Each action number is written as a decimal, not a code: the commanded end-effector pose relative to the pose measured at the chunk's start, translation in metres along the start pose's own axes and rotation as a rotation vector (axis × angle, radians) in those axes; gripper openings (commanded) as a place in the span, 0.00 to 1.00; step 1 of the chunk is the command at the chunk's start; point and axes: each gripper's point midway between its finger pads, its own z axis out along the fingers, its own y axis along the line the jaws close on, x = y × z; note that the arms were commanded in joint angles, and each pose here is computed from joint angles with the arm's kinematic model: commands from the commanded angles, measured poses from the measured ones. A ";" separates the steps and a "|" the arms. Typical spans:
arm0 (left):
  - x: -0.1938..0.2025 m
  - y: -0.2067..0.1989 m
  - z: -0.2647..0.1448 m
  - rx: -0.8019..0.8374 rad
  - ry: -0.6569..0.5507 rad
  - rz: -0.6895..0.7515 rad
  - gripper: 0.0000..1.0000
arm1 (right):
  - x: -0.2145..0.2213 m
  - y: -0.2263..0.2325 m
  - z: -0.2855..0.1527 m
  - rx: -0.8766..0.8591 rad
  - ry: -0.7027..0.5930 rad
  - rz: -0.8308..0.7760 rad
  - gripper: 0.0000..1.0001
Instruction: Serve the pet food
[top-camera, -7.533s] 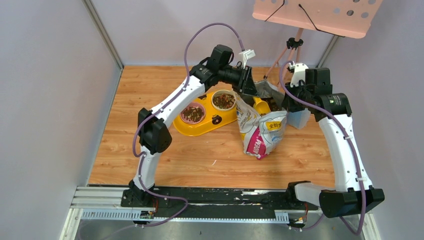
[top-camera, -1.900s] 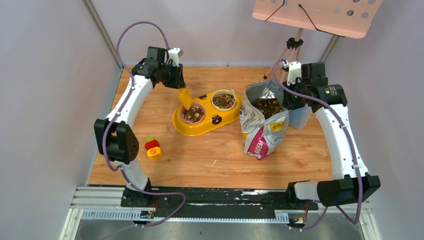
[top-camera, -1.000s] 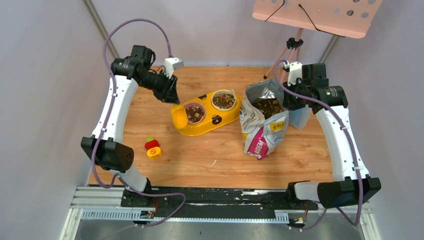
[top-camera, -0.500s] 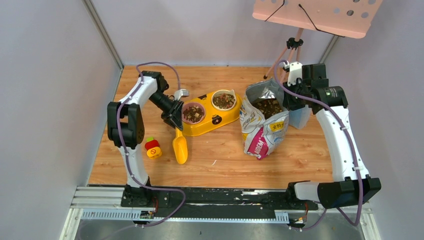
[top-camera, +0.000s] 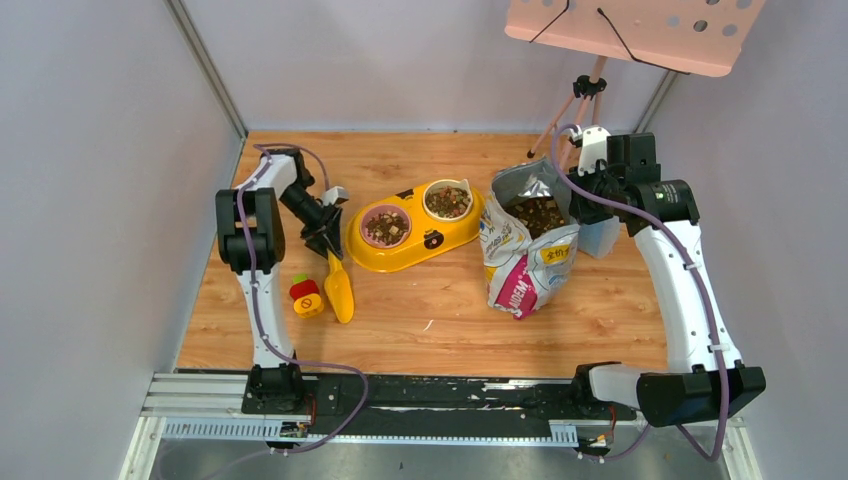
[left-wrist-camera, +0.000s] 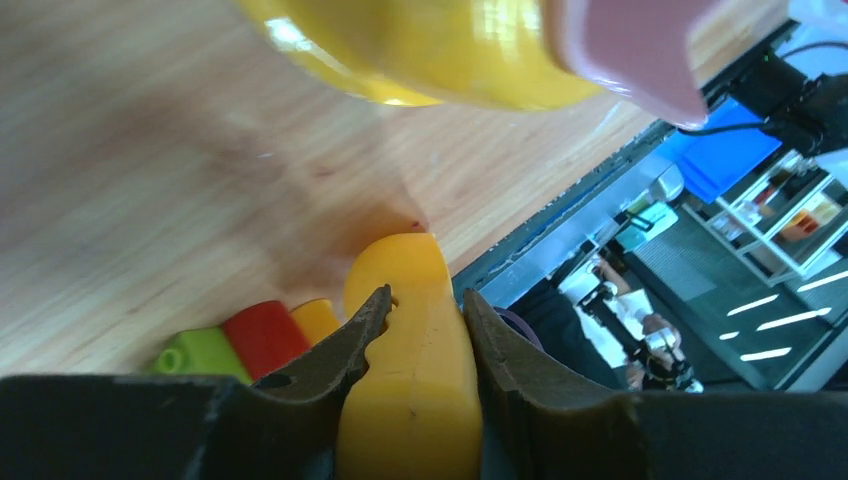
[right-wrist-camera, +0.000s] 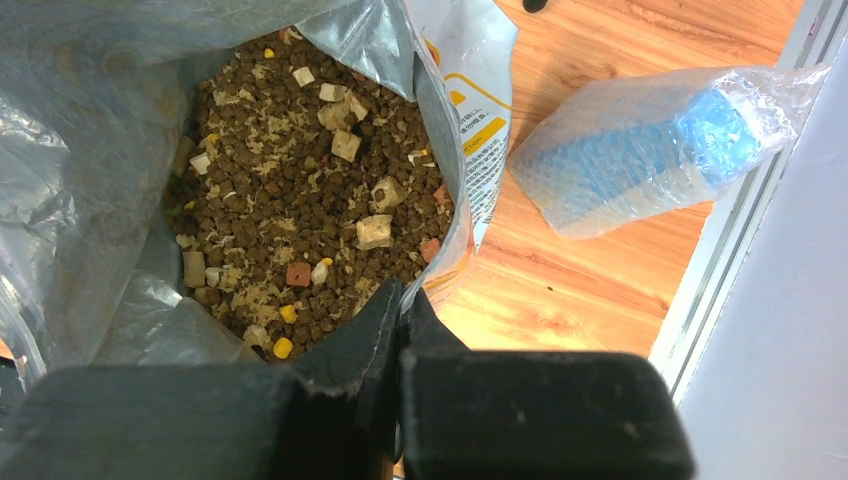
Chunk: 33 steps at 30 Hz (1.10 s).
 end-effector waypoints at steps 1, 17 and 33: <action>-0.010 0.020 -0.016 -0.062 -0.049 -0.052 0.40 | -0.036 -0.005 -0.014 0.028 -0.161 -0.032 0.00; -0.028 0.032 -0.063 -0.319 -0.205 -0.015 0.62 | -0.036 -0.004 -0.010 0.015 -0.134 -0.031 0.00; 0.015 -0.280 -0.119 -0.234 -0.765 1.053 0.68 | -0.047 0.001 -0.013 -0.018 -0.147 -0.012 0.00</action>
